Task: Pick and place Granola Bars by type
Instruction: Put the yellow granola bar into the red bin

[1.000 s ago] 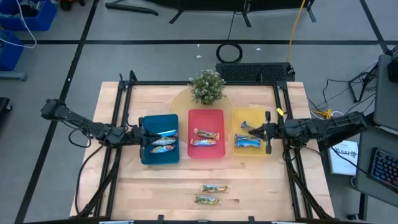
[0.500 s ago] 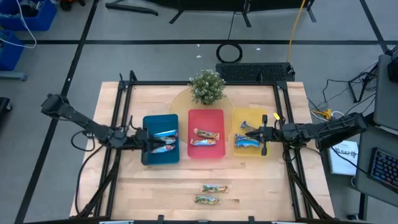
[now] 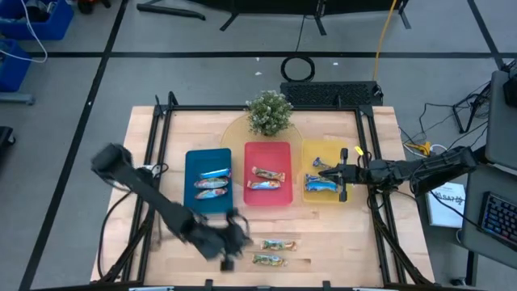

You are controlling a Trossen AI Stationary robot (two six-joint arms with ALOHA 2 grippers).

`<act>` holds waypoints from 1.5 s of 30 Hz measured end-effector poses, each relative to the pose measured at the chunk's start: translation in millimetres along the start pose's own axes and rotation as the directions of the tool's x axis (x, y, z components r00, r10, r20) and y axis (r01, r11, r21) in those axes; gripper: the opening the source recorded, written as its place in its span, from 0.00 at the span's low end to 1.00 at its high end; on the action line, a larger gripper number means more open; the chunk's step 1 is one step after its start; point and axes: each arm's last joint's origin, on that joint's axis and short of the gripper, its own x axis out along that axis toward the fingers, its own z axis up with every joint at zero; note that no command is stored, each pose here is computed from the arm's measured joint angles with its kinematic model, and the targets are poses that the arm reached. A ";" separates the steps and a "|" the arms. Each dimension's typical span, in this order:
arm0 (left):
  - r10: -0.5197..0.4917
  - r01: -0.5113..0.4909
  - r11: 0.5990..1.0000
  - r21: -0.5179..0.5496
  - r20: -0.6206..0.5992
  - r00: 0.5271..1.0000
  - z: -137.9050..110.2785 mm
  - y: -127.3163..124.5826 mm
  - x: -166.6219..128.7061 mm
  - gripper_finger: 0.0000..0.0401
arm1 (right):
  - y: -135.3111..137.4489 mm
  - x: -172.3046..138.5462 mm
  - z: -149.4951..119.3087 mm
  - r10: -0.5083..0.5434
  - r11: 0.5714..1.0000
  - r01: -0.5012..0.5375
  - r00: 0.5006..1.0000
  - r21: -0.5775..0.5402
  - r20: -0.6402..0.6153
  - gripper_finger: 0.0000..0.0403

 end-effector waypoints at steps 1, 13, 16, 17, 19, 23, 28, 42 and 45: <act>-0.025 0.025 0.999 0.021 -0.004 1.000 4.9 -10.7 10.5 0.10 | 0.1 0.0 0.0 0.003 1.000 -0.003 1.000 0.001 0.000 0.00; -0.075 0.069 0.996 -0.053 -0.131 0.989 22.4 -73.0 98.3 0.35 | 4.5 -0.4 0.5 0.155 0.988 -0.155 0.988 -0.008 0.019 0.00; -0.045 0.036 0.998 -0.054 -0.185 0.982 14.4 -70.9 111.3 0.48 | 4.5 -0.4 0.5 0.154 0.988 -0.154 0.988 -0.025 0.018 0.00; -0.031 0.019 0.998 -0.063 -0.210 0.977 10.2 -69.1 114.0 0.52 | 4.5 -0.4 0.4 0.155 0.988 -0.154 0.988 -0.027 0.018 0.00; -0.021 -0.006 0.995 -0.104 -0.259 0.966 5.3 -64.7 116.6 0.59 | 4.6 -0.4 0.1 0.155 0.987 -0.154 0.988 -0.032 0.015 0.00; -0.036 -0.019 0.987 -0.157 -0.341 0.939 -1.2 -60.3 117.7 0.68 | 4.8 -0.4 -1.5 0.157 0.986 -0.157 0.988 -0.049 -0.002 0.00; -0.045 -0.029 0.980 -0.197 -0.360 0.932 -7.3 -60.4 119.7 0.72 | 4.8 -0.4 -1.6 0.157 0.986 -0.157 0.988 -0.052 -0.002 0.00; 0.021 -0.099 0.982 -0.162 -0.427 0.904 -47.9 -44.5 127.2 0.66 | 4.7 -0.4 -1.3 0.157 0.985 -0.157 0.988 -0.079 0.001 0.00; 0.026 -0.096 0.984 -0.147 -0.417 0.908 -53.1 -42.3 128.2 0.66 | 4.7 -0.4 -1.3 0.157 0.985 -0.157 0.988 -0.078 0.001 0.00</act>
